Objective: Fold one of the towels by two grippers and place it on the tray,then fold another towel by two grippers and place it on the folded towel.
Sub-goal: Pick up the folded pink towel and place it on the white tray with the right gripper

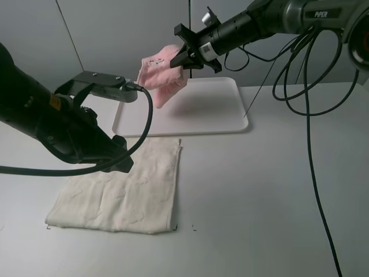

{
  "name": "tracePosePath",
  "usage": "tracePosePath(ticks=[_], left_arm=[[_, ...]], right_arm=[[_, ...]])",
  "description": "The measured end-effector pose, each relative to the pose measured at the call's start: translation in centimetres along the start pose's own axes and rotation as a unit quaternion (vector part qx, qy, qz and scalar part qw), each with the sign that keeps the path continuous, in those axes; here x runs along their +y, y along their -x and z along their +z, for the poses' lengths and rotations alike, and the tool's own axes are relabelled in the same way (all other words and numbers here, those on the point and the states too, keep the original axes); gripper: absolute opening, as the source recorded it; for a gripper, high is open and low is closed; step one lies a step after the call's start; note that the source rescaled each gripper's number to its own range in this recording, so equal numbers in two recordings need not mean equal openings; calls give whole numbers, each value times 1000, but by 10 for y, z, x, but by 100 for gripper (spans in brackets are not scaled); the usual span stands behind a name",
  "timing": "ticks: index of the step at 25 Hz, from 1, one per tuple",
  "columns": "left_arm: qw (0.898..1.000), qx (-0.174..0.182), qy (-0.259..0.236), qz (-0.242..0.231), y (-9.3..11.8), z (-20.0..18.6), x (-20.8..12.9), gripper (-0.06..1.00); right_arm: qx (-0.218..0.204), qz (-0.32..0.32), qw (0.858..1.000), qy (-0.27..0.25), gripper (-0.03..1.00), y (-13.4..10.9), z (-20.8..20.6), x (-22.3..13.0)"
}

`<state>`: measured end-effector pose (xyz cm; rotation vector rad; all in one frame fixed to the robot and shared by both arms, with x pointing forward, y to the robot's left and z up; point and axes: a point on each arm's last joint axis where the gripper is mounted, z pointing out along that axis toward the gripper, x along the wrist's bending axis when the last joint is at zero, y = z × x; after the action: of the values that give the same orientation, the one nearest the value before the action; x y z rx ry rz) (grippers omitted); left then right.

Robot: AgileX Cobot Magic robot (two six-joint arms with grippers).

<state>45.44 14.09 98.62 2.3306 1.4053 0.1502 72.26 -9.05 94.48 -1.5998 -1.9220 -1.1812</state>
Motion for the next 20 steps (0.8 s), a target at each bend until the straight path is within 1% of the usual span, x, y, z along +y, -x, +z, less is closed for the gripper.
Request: tracePosePath(ticks=[1, 4, 6, 7, 9, 11, 13, 14, 15, 17, 19, 20], left_arm=[[1000, 0, 0, 0, 0, 0, 0, 99], [1000, 0, 4, 0, 0, 0, 1, 99], [1000, 0, 5, 0, 0, 0, 1, 99], [1000, 0, 5, 0, 0, 0, 1, 99], [1000, 0, 6, 0, 0, 0, 1, 99], [1000, 0, 6, 0, 0, 0, 1, 99], [1000, 0, 6, 0, 0, 0, 1, 99], [1000, 0, 6, 1, 0, 0, 1, 99], [1000, 0, 6, 1, 0, 0, 1, 99], [1000, 1, 8, 2, 0, 0, 1, 99], [1000, 2, 11, 4, 0, 0, 2, 99], [1000, 2, 14, 5, 0, 0, 3, 99]], right_arm=[[-18, 0, 1000, -6, 6, 13, 8, -2], [-96, -22, 995, -29, 6, 50, 23, -12], [-136, -29, 990, -29, 7, 63, 26, -14], [-151, -30, 988, -25, 11, 66, 25, -13], [-166, -30, 986, -15, 30, 67, 24, -11], [-173, -34, 984, -11, 63, 65, 20, -9], [-179, -47, 983, -8, 90, 60, 15, -5], [-186, -60, 981, -10, 96, 56, 10, -3], [-195, -75, 978, -8, 98, 51, 4, 1], [-228, -105, 968, -11, 99, 41, -12, 6], [-277, -134, 951, -16, 100, 31, -33, 11], [-308, -145, 940, -22, 100, 29, -42, 12]])
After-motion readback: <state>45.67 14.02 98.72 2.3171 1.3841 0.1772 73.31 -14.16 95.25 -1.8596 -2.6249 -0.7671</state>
